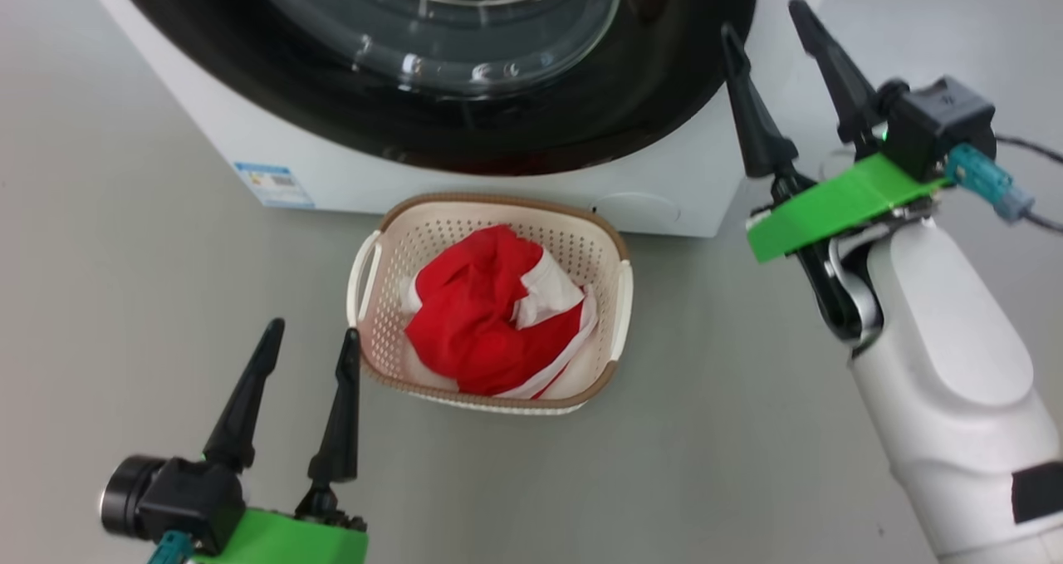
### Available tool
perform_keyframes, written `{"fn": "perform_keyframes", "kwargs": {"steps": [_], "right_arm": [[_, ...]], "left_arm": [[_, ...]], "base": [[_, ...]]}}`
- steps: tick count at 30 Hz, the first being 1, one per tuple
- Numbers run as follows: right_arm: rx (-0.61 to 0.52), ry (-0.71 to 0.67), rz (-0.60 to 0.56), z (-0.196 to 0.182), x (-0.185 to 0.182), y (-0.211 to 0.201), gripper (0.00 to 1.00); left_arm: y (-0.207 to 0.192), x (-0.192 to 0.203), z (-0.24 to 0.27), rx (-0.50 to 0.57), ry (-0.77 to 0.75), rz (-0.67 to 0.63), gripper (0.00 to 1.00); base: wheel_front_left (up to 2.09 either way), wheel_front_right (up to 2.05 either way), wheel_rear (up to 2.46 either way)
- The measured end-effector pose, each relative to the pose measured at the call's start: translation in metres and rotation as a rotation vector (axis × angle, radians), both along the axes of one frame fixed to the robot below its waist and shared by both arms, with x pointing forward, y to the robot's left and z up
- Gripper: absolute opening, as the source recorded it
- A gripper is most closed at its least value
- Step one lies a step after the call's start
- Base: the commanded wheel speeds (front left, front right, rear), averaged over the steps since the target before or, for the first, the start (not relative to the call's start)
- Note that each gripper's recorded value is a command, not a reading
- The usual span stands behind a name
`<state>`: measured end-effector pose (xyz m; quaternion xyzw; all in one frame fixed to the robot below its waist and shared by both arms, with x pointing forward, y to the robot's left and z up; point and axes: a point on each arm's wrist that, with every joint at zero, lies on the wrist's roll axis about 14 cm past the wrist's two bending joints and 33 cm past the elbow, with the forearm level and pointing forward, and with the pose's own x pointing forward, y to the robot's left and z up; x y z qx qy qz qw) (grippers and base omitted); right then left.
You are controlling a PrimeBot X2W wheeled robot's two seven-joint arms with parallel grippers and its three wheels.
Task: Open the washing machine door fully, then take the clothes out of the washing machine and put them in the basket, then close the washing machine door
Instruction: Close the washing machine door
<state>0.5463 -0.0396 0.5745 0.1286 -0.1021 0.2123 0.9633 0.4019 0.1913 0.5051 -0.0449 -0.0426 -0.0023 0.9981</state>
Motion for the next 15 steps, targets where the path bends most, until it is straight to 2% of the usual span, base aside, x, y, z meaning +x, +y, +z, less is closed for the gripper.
{"fn": "perform_keyframes", "kwargs": {"steps": [15], "right_arm": [[-0.016,0.051,-0.148,-0.017,-0.062,-0.064,1.00]], "left_arm": [[-0.015,-0.013,0.017,-0.022,-0.048,-0.036,1.00]], "base": [[0.00,0.00,0.00]]}}
